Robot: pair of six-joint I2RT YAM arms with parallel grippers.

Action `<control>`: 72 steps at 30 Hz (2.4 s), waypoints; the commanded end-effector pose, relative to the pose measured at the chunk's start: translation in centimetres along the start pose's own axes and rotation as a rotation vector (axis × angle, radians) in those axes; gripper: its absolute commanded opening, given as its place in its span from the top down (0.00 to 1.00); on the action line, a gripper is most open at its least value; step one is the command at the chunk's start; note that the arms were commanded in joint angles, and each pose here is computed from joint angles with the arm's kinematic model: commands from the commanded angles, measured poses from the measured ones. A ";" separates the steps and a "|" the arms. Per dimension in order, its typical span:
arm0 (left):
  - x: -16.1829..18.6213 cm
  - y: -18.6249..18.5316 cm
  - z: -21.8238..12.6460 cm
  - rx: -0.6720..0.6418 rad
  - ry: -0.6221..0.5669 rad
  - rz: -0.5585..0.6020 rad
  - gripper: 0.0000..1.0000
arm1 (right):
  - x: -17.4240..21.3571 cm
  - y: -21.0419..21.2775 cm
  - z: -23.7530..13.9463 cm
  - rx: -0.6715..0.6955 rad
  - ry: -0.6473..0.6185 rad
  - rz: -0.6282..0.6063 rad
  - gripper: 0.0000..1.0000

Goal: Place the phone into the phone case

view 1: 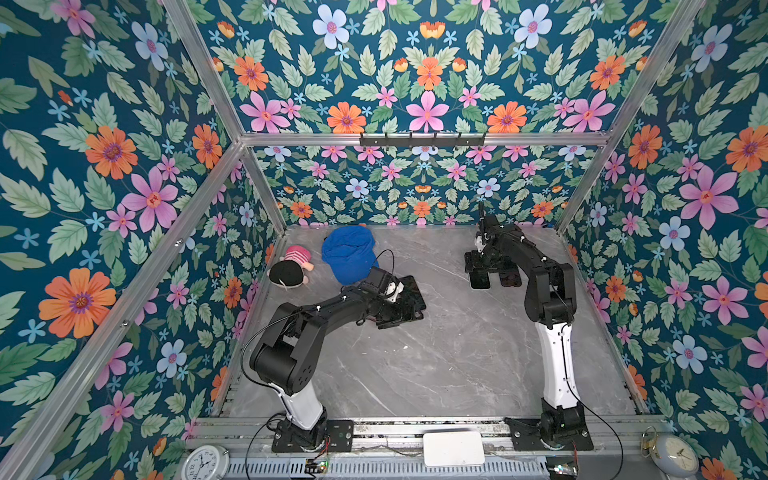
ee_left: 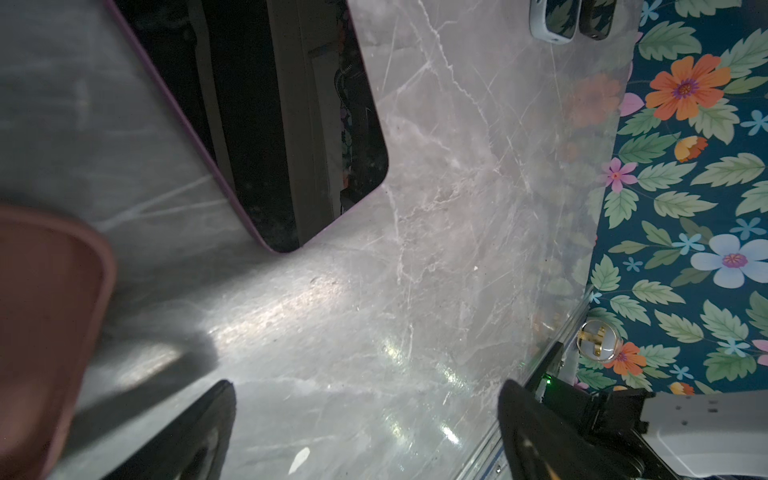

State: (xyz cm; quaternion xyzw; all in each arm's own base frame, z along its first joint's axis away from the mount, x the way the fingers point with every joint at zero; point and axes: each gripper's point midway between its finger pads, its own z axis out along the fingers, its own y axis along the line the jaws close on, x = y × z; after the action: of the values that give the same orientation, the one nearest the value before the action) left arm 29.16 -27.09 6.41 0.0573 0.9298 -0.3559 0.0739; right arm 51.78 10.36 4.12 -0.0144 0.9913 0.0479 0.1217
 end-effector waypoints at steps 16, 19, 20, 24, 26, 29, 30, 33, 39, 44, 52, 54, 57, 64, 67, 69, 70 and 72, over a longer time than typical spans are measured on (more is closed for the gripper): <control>-0.2 1.7 -3.3 -0.049 -0.102 -0.063 0.00 | 6.7 8.1 -7.8 -0.070 -0.076 -0.097 0.04; 0.0 3.3 -4.2 -0.090 -0.115 -0.096 0.00 | 8.7 12.1 -7.1 -0.120 -0.062 -0.128 0.08; 0.0 3.6 -4.5 -0.100 -0.123 -0.099 0.01 | 9.3 13.6 -6.8 -0.131 -0.059 -0.148 0.08; -0.1 5.2 -6.3 -0.127 -0.165 -0.128 0.01 | 10.5 18.3 -5.3 -0.162 -0.044 -0.207 0.11; -0.2 6.4 -7.2 -0.144 -0.187 -0.153 0.02 | 10.8 19.7 -4.4 -0.172 -0.017 -0.224 0.12; -0.4 8.4 -8.4 -0.164 -0.214 -0.199 0.05 | 10.8 21.1 -3.1 -0.168 0.005 -0.244 0.12; -0.5 8.9 -8.6 -0.166 -0.218 -0.211 0.05 | 10.8 21.6 -2.9 -0.165 0.007 -0.252 0.12; -0.9 10.1 -9.0 -0.171 -0.226 -0.233 0.08 | 11.0 22.8 -2.1 -0.157 0.015 -0.278 0.11; -2.4 11.7 -8.9 -0.188 -0.233 -0.252 0.16 | 11.4 23.4 -0.5 -0.129 0.035 -0.301 0.09; -3.3 12.7 -8.5 -0.217 -0.220 -0.255 0.26 | 11.8 23.5 0.2 -0.118 0.047 -0.308 0.08; -3.8 14.1 -7.8 -0.260 -0.202 -0.258 0.41 | 12.3 23.7 1.0 -0.099 0.057 -0.324 0.12; -4.1 14.3 -7.8 -0.271 -0.205 -0.258 0.44 | 12.4 23.5 1.4 -0.087 0.063 -0.322 0.14; -4.5 14.7 -7.7 -0.290 -0.210 -0.260 0.46 | 12.6 23.5 1.8 -0.087 0.072 -0.318 0.18; -4.9 14.9 -7.2 -0.288 -0.208 -0.265 0.49 | 12.8 24.3 2.0 -0.099 0.075 -0.318 0.20; -5.1 15.1 -7.0 -0.287 -0.210 -0.267 0.49 | 12.8 24.5 2.1 -0.103 0.075 -0.317 0.19; -5.2 15.1 -6.9 -0.285 -0.211 -0.269 0.50 | 12.9 24.6 2.2 -0.105 0.074 -0.316 0.18; -5.3 15.0 -6.9 -0.281 -0.212 -0.267 0.50 | 12.9 24.6 2.4 -0.102 0.077 -0.315 0.17; -5.3 15.0 -6.8 -0.281 -0.211 -0.265 0.51 | 12.9 24.6 2.6 -0.099 0.080 -0.313 0.17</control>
State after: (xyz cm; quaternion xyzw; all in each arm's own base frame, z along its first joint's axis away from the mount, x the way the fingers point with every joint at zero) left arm 36.33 -12.10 3.07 -0.1117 0.9529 -0.2465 0.1367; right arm 40.15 34.96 2.43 -0.1819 0.9729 0.0727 0.1231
